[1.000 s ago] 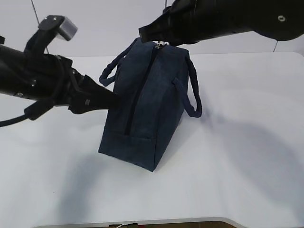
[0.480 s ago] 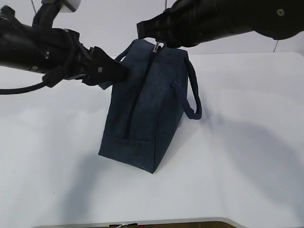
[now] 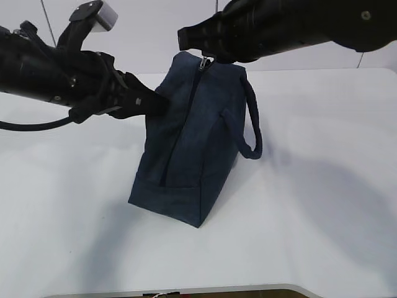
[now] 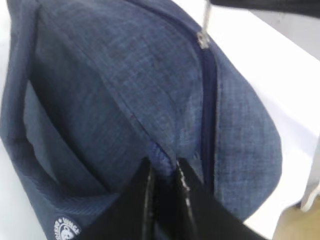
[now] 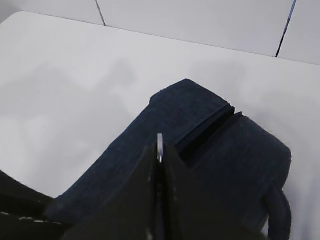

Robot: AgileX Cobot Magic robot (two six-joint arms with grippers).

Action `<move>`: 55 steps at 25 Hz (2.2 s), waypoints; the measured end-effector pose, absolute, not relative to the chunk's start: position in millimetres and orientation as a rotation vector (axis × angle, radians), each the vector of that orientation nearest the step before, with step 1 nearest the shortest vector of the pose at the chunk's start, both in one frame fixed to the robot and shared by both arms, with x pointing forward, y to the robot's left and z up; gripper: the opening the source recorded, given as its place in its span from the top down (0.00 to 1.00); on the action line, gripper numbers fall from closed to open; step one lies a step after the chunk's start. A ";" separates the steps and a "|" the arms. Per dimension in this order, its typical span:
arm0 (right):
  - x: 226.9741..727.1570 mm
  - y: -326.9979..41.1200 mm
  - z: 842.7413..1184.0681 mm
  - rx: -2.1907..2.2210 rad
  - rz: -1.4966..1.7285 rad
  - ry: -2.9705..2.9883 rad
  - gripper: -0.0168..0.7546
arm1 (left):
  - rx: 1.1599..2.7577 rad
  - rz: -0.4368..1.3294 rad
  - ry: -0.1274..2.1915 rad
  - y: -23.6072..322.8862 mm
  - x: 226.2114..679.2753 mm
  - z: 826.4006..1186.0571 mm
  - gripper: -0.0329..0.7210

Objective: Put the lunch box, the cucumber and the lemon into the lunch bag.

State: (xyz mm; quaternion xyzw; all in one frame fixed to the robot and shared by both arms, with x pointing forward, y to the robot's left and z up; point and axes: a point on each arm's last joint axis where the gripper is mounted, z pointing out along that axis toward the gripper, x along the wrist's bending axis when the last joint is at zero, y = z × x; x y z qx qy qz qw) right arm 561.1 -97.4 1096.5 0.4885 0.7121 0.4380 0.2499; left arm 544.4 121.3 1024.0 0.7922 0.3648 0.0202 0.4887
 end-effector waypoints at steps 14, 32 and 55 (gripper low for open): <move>582.6 -97.0 1094.1 1.256 1.138 1.925 0.97 | 2.083 0.027 0.762 127.0 526.1 1033.8 0.93; 658.9 -88.4 1062.7 1.321 1.093 1.870 0.97 | 2.120 -0.013 0.773 128.3 522.7 1032.3 0.93; 667.0 -89.1 1057.7 1.387 1.116 1.852 0.97 | 1.880 -0.125 1.104 135.0 544.9 1075.9 0.49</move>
